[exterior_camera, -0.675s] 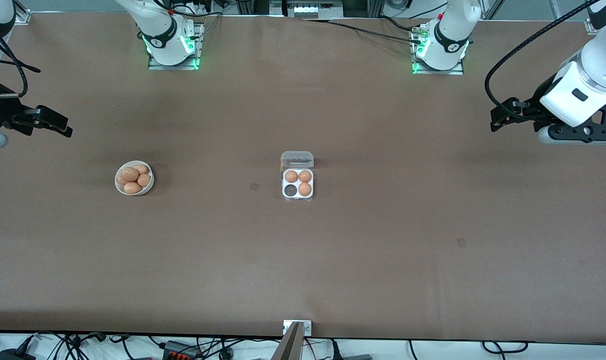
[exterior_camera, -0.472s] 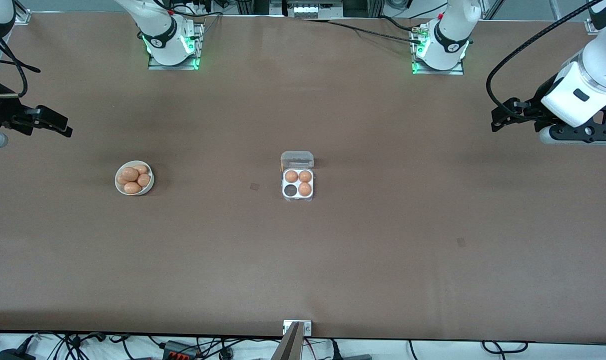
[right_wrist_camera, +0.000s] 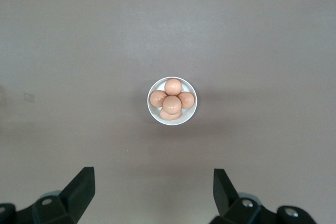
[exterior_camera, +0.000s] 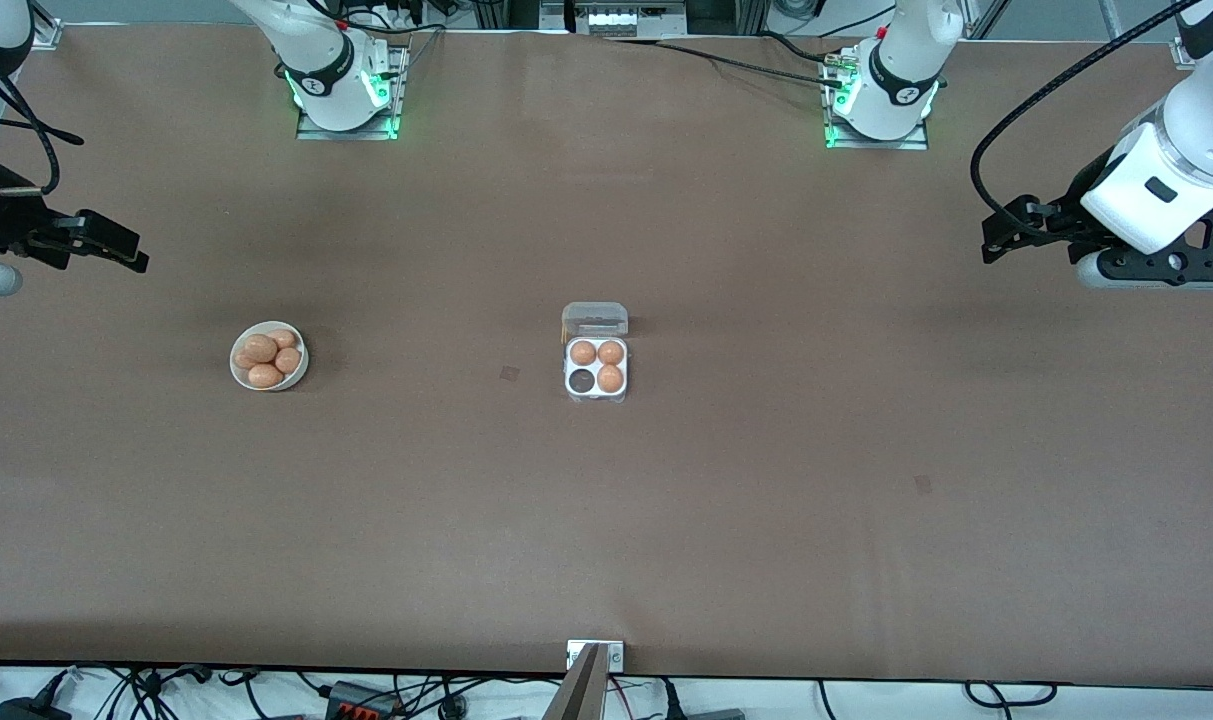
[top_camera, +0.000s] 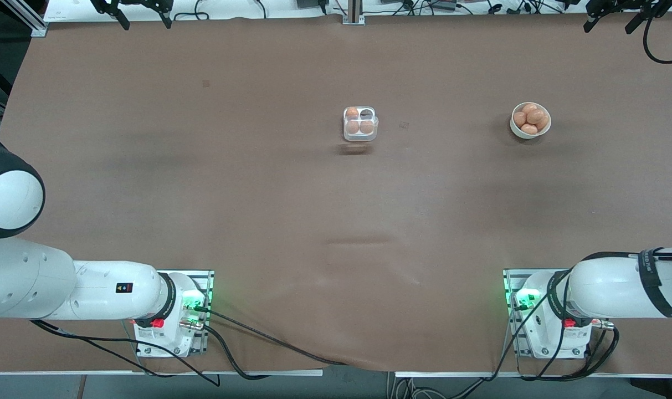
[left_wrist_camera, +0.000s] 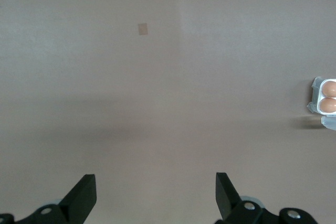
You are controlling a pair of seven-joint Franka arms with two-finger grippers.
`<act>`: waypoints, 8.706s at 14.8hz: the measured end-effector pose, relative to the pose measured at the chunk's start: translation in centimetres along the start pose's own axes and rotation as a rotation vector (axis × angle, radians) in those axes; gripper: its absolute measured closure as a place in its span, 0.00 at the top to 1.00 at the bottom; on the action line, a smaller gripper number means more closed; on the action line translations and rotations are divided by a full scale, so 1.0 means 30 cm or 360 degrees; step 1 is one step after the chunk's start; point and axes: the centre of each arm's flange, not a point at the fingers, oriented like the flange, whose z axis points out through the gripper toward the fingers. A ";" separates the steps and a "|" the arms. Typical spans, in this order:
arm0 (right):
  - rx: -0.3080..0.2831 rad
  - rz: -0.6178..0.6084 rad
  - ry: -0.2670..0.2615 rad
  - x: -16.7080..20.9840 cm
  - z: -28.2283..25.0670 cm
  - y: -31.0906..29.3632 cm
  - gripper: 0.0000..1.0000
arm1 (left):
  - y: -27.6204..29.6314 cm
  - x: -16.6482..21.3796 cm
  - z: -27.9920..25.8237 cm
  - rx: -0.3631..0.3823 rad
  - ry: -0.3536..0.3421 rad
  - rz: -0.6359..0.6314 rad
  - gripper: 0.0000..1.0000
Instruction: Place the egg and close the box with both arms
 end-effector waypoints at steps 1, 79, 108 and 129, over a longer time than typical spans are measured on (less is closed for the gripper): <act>0.0000 0.0003 -0.0005 0.001 0.004 0.004 1.00 | 0.000 0.000 0.000 0.0000 0.0000 0.0000 1.00; 0.0157 0.0263 0.0093 0.116 0.901 -1.532 0.48 | -0.002 0.001 -0.016 -0.0002 0.0016 -0.0002 1.00; 0.0134 0.0261 -0.0007 0.032 1.146 -1.635 0.48 | -0.002 0.001 -0.016 -0.0002 0.0017 -0.0001 1.00; -0.0069 0.0201 0.0212 0.150 0.388 -1.289 1.00 | -0.002 0.008 -0.004 -0.0002 0.0006 -0.0001 1.00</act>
